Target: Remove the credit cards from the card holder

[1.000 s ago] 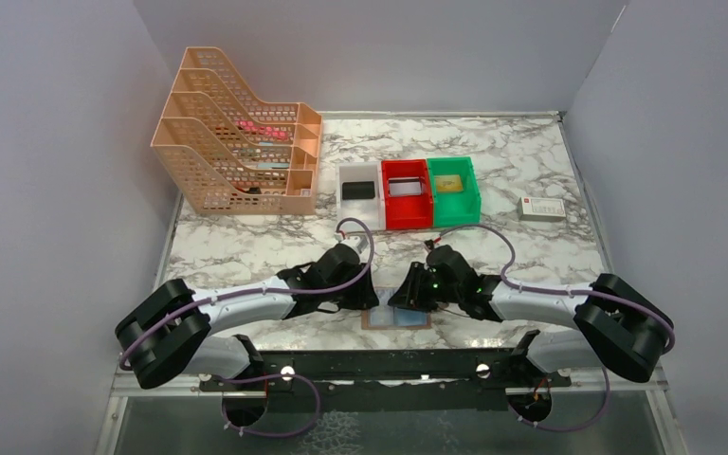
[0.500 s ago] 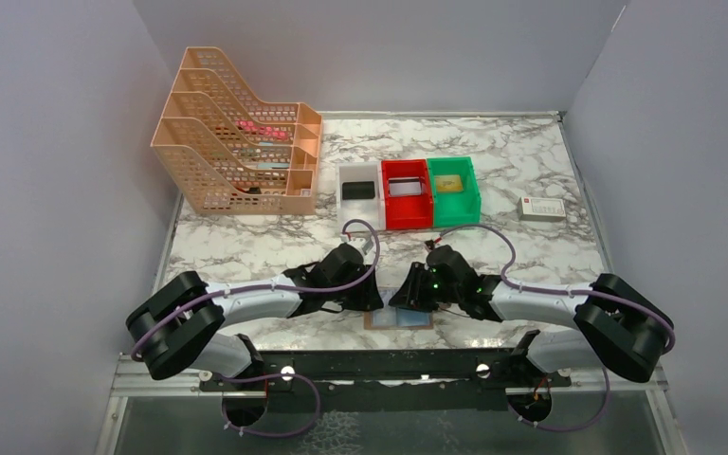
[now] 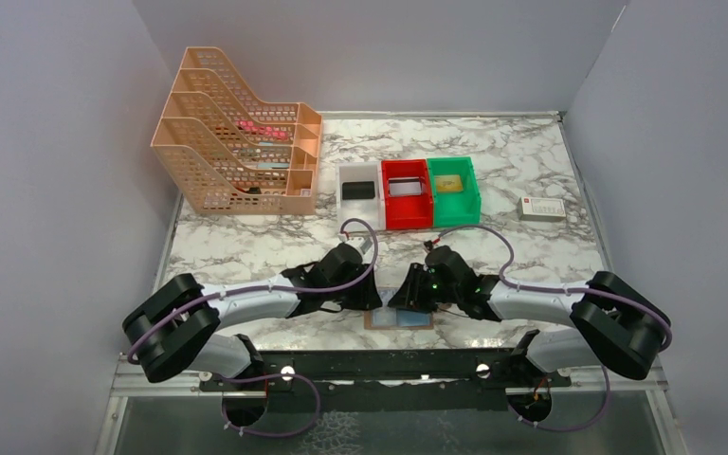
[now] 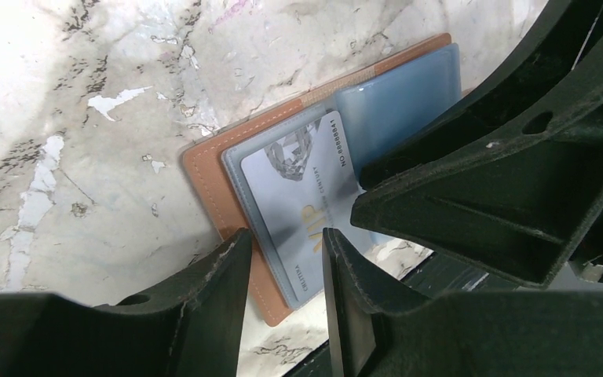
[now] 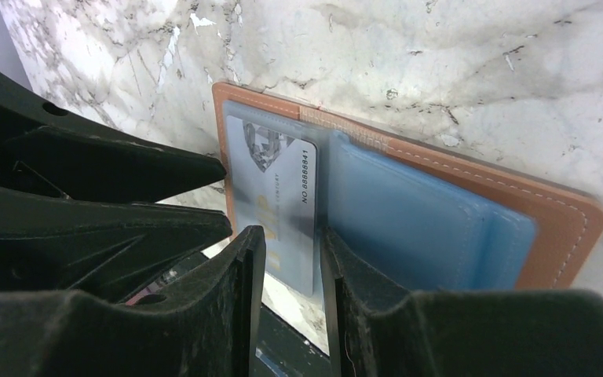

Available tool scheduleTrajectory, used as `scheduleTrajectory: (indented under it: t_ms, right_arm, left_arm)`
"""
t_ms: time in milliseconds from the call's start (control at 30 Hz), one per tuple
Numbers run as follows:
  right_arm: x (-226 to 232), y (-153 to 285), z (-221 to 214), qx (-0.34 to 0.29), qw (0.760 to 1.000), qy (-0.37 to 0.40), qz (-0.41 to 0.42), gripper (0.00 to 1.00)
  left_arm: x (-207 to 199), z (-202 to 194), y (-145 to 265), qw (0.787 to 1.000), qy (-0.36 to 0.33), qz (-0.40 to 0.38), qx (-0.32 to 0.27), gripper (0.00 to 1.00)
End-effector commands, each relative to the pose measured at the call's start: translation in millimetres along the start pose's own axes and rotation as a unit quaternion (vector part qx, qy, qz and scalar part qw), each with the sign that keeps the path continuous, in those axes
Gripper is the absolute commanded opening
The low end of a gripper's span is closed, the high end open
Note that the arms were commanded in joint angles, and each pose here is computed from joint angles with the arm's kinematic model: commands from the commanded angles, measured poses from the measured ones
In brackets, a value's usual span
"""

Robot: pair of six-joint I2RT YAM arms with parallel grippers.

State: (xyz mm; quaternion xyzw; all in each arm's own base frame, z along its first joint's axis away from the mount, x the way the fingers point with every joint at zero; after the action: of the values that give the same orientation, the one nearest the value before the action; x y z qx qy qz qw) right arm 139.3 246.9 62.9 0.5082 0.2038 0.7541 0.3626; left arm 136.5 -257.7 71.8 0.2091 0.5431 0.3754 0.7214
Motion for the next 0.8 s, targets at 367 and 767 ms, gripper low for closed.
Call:
scheduleTrajectory:
  t_ms: [367,767]
  right_arm:
    - [-9.0,20.4,18.4,-0.048,0.996,0.021,-0.078,0.38]
    - [-8.8,20.5,14.2,-0.039,0.997,0.034,-0.065,0.45]
  left_arm:
    - [-24.2,10.1,4.3,0.999,-0.021,-0.044,-0.009,0.43]
    - [-14.4,0.5,-5.7,0.999,-0.012,-0.036,0.011,0.43]
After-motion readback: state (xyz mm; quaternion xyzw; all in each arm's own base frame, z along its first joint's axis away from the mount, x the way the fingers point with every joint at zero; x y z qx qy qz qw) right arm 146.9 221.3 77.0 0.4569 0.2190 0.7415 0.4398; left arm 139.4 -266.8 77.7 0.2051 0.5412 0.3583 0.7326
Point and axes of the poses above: each gripper's point midway between its finger pads, its own y axis back along the fingers, its own x axis along the line the jaws close on, z = x × y, the point moved 5 cm from there along y, back along the fingers, and after that the axes turned 11 degrees about y, right-handed, at the moved point
